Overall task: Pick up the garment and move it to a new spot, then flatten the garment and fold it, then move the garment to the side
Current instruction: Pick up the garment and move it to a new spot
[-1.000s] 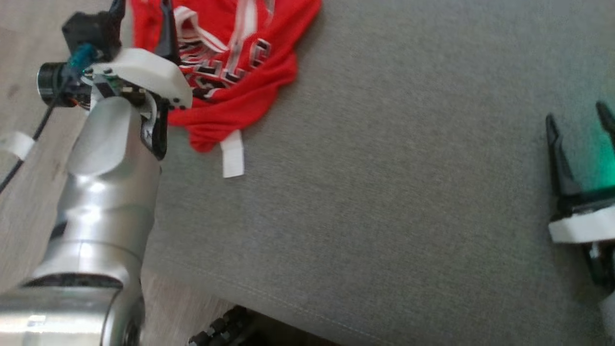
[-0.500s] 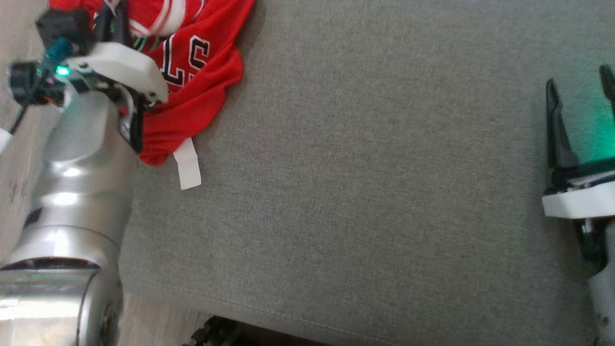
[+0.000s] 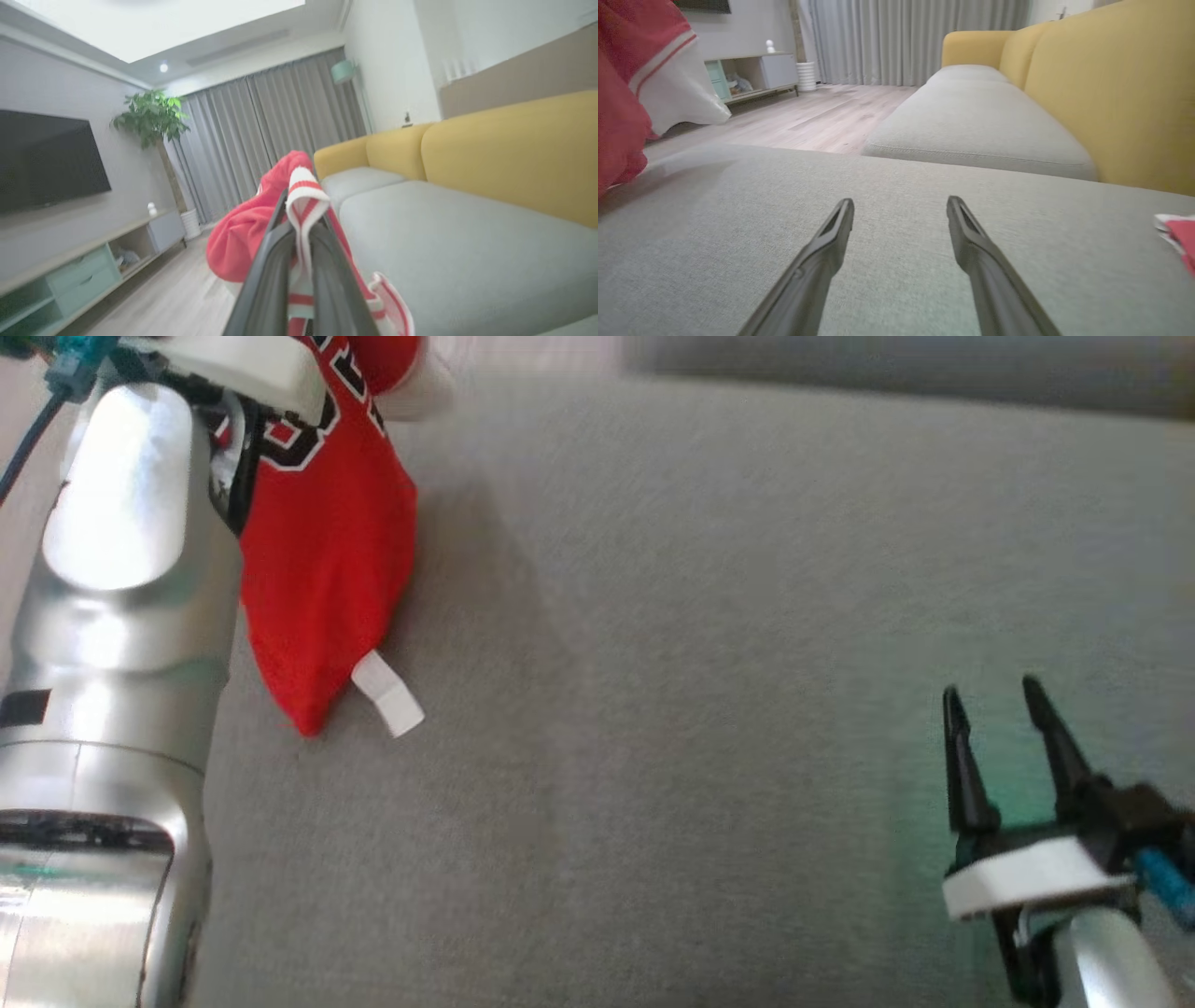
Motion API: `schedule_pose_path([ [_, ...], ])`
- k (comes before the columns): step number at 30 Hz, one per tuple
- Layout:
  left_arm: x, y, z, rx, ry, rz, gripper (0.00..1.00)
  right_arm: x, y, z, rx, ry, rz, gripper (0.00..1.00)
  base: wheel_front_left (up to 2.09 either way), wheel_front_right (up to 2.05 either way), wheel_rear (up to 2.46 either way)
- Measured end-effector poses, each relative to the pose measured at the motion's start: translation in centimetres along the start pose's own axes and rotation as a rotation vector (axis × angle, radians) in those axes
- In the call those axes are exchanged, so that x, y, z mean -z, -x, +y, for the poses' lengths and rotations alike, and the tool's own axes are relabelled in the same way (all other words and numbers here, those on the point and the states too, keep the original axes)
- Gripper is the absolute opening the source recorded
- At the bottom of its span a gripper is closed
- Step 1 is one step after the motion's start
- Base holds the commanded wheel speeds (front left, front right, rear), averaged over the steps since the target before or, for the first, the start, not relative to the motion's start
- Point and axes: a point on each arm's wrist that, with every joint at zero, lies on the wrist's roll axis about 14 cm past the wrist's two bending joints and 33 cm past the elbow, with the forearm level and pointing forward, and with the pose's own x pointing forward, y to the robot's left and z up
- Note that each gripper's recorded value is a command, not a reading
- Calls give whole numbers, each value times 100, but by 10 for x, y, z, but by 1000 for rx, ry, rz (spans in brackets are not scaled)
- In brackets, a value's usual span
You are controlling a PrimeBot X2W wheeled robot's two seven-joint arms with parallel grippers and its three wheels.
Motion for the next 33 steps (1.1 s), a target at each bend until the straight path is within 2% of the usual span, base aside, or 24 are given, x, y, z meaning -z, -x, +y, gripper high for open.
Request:
schedule_pose_path([
  [1, -37, 0, -9, 33, -7, -77, 0, -10, 19, -5, 41, -12, -21, 100, 0, 0, 0],
  [4, -89, -5, -28, 86, -26, -185, 0, -17, 49, -18, 112, -20, -41, 100, 0, 0, 0],
  [8, -153, -12, -70, 179, -16, -315, 0, -27, 84, -38, 212, -32, -75, 100, 0, 0, 0],
  [11, -184, -13, -103, 249, 23, -377, 0, -34, 106, -53, 283, -32, -105, 100, 0, 0, 0],
  [16, -208, -12, -160, 367, 53, -409, 0, -41, 137, -69, 376, -53, -145, 100, 0, 0, 0],
  [19, -211, -13, -191, 433, 72, -404, 0, -42, 153, -78, 428, -63, -157, 100, 0, 0, 0],
  [21, -197, -13, -213, 478, 78, -367, 0, -40, 160, -83, 454, -65, -154, 100, 0, 0, 0],
  [24, -149, -14, -249, 562, 77, -267, 0, -33, 161, -87, 474, -90, -132, 100, 0, 0, 0],
  [26, -100, -11, -270, 609, 83, -166, 0, -30, 155, -89, 473, -100, -117, 100, 0, 0, 0],
  [27, -73, -7, -281, 635, 93, -113, 38, -29, 150, -89, 469, -102, -112, 100, 0, 0, 0],
  [28, -46, -1, -290, 655, 115, -56, 100, -29, 145, -90, 465, -102, -108, 100, 0, 0, 0],
  [30, 5, 11, -301, 678, 144, 47, 100, -32, 135, -94, 463, -103, -111, 100, 0, 0, 0],
  [33, 50, 24, -312, 686, 189, 131, 100, -29, 128, -98, 463, -96, -94, 100, 0, 0, 0],
])
